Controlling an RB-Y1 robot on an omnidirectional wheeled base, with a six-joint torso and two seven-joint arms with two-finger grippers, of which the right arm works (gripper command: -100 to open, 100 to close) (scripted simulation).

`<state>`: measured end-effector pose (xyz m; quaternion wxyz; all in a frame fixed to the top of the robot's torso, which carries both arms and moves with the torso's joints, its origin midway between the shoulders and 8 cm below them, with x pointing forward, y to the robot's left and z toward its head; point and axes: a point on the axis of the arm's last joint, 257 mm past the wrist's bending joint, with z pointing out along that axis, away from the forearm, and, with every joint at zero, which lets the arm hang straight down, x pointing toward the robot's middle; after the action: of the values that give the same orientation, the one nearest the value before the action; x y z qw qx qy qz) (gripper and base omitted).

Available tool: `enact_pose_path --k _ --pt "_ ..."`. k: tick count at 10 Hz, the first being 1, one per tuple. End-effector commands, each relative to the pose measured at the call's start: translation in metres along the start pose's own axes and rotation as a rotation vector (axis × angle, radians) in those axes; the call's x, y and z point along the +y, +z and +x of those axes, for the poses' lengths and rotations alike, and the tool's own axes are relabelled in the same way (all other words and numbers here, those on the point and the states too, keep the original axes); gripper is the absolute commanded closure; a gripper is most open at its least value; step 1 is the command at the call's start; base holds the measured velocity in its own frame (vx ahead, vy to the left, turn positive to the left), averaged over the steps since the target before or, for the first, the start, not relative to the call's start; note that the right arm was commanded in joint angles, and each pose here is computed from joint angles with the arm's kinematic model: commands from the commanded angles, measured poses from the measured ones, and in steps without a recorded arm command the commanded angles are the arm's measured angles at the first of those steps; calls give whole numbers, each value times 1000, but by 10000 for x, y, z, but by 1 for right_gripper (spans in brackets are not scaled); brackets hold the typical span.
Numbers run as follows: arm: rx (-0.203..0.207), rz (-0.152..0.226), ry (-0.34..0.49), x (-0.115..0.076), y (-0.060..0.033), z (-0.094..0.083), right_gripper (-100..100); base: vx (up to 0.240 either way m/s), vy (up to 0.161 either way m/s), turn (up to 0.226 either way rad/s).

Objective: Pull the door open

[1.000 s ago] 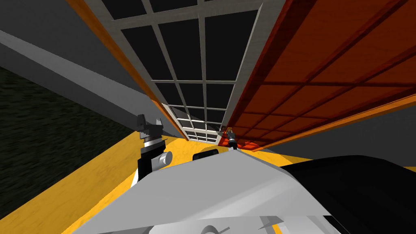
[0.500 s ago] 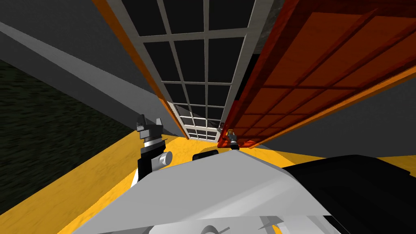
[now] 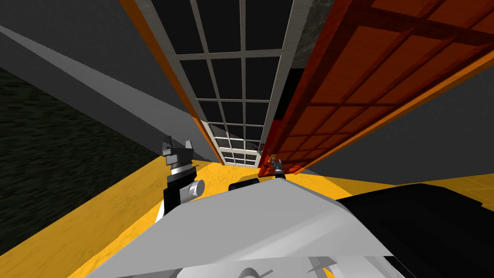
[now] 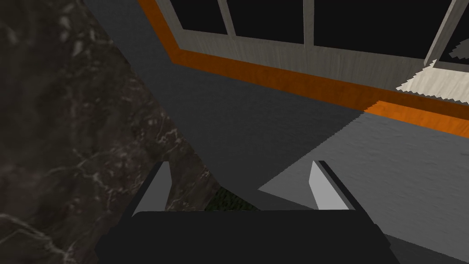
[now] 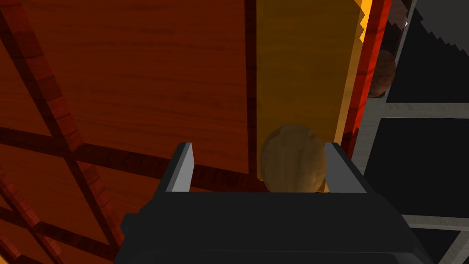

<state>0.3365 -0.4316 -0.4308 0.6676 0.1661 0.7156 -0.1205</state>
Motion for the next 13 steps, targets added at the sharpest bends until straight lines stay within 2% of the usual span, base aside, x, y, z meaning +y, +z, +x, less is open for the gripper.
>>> enact_pose_path --k 1,4,6,10,11,13 --pt "34 40 13 -271 -96 89 100 -64 11 -3" --pt "40 47 20 -315 -122 108 100 -81 23 -12" --pt "55 66 42 -446 -202 162 100 -53 13 -31" --pt "55 66 42 -446 -202 162 100 -43 8 -8" --pt "65 83 74 -557 -266 202 100 -53 -3 9" --pt "68 88 87 -590 -285 213 100 -103 26 -7"
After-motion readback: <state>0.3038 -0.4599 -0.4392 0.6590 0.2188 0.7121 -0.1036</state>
